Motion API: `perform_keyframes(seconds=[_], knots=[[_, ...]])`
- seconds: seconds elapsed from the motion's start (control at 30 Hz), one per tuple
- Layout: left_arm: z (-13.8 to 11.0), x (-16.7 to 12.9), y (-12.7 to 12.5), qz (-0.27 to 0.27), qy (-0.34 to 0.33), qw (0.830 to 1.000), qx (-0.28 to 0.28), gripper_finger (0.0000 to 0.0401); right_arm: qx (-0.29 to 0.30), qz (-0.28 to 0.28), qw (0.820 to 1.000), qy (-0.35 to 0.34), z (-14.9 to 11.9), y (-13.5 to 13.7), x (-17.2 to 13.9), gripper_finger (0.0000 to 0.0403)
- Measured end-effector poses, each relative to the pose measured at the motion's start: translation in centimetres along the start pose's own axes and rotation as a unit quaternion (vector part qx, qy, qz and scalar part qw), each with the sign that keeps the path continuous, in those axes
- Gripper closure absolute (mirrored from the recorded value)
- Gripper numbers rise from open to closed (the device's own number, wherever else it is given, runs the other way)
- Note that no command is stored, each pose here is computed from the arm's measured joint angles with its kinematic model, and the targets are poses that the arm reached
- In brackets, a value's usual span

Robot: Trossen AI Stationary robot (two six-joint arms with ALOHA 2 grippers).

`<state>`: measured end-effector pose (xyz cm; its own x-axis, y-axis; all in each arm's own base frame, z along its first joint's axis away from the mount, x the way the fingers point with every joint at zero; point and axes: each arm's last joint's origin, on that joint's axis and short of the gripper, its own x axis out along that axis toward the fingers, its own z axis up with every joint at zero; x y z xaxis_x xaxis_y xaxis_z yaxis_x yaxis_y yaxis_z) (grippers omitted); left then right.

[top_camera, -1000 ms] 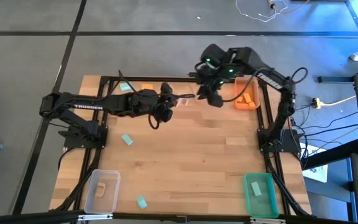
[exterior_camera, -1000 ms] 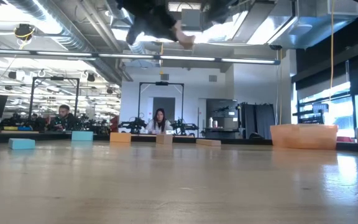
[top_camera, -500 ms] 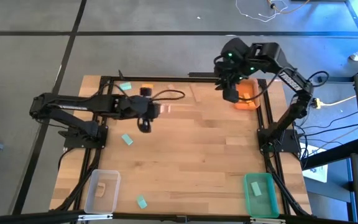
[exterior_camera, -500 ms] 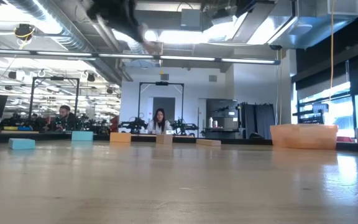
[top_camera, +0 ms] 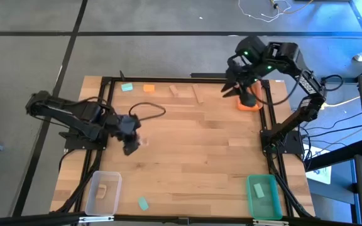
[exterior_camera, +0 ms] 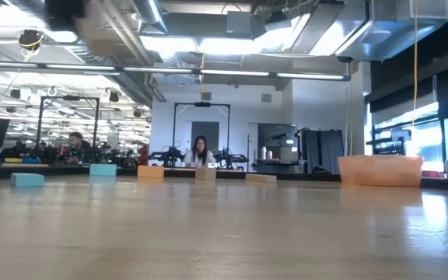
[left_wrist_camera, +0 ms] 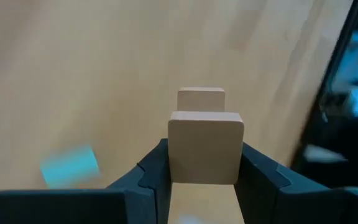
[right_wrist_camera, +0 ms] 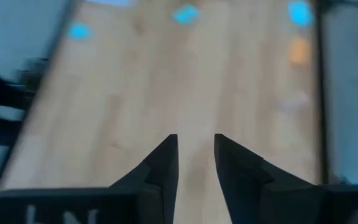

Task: Sort & place blocks by color
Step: Put the brown block into the transparent bin

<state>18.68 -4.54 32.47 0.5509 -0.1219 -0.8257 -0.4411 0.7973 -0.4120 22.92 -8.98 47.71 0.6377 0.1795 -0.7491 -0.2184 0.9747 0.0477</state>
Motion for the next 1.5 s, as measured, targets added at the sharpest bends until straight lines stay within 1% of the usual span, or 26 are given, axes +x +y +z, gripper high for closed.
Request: perform_keyframes(seconds=[0.07, 0.13, 0.2, 0.3, 0.4, 0.47, 0.53, 0.63, 0.7, 0.8, 0.9, 1.03, 1.3, 1.4, 1.5], knots=[[-1.1, 0.0, -0.2, -0.001, 0.051, 0.998, -0.029, 0.0276, -0.015, 0.041, 0.999, -0.023, 0.1, 0.2, 0.0, 0.0299], [-2.2, -0.1, -0.3, 0.009, 0.094, 0.994, -0.051, 0.0276, -0.024, 0.073, 0.996, -0.041, 0.3, 0.5, 0.0, 0.0299], [-3.2, -0.3, -0.5, 0.018, 0.126, 0.99, -0.067, 0.0276, -0.024, 0.087, 0.995, -0.044, 0.3, 0.5, 0.3, 0.0299], [-4.7, -0.5, -1.1, 0.023, 0.174, 0.978, -0.111, 0.0276, -0.018, 0.091, 0.995, -0.024, 0.1, 0.3, 1.3, 0.0299], [-6.4, -0.9, -2.1, 0.017, 0.226, 0.962, -0.155, 0.0276, -0.005, 0.102, 0.995, -0.002, -0.4, -0.1, 2.5, 0.0299], [-7.7, -1.2, -2.9, 0.015, 0.252, 0.952, -0.17, 0.0276, 0.002, 0.112, 0.994, 0.016, -0.9, -0.4, 3.6, 0.0299], [-8.8, -1.0, -3.6, 0.022, 0.266, 0.947, -0.178, 0.0276, 0.006, 0.121, 0.992, 0.032, -1.4, -0.6, 4.6, 0.0299], [-10.6, -0.5, -4.6, 0.056, 0.283, 0.938, -0.193, 0.0276, 0.008, 0.133, 0.99, 0.051, -2.1, -0.9, 5.7, 0.0299], [-11.7, 0.1, -5.3, 0.076, 0.292, 0.933, -0.195, 0.0276, -0.001, 0.141, 0.989, 0.053, -2.3, -1.0, 6.3, 0.0299], [-13.2, 1.2, -6.4, 0.087, 0.299, 0.931, -0.188, 0.0276, -0.007, 0.142, 0.989, 0.05, -2.5, -1.3, 7.0, 0.0299], [-14.5, 2.7, -7.5, 0.101, 0.302, 0.931, -0.176, 0.0276, -0.011, 0.139, 0.989, 0.044, -2.5, -1.5, 7.5, 0.0299], [-16.0, 5.1, -8.3, 0.138, 0.302, 0.929, -0.16, 0.0276, -0.017, 0.134, 0.99, 0.035, -2.4, -1.7, 7.6, 0.0299], [-17.9, 9.4, -8.6, 0.209, 0.299, 0.924, -0.114, 0.0275, -0.019, 0.134, 0.99, 0.029, -2.3, -1.7, 7.6, 0.0299], [-18.3, 10.5, -8.6, 0.225, 0.303, 0.921, -0.097, 0.0256, -0.013, 0.134, 0.99, 0.03, -2.3, -1.7, 7.6, 0.0299], [-18.4, 11.2, -8.5, 0.239, 0.302, 0.918, -0.098, 0.0239, -0.011, 0.134, 0.99, 0.03, -2.3, -1.7, 7.6, 0.0299]])
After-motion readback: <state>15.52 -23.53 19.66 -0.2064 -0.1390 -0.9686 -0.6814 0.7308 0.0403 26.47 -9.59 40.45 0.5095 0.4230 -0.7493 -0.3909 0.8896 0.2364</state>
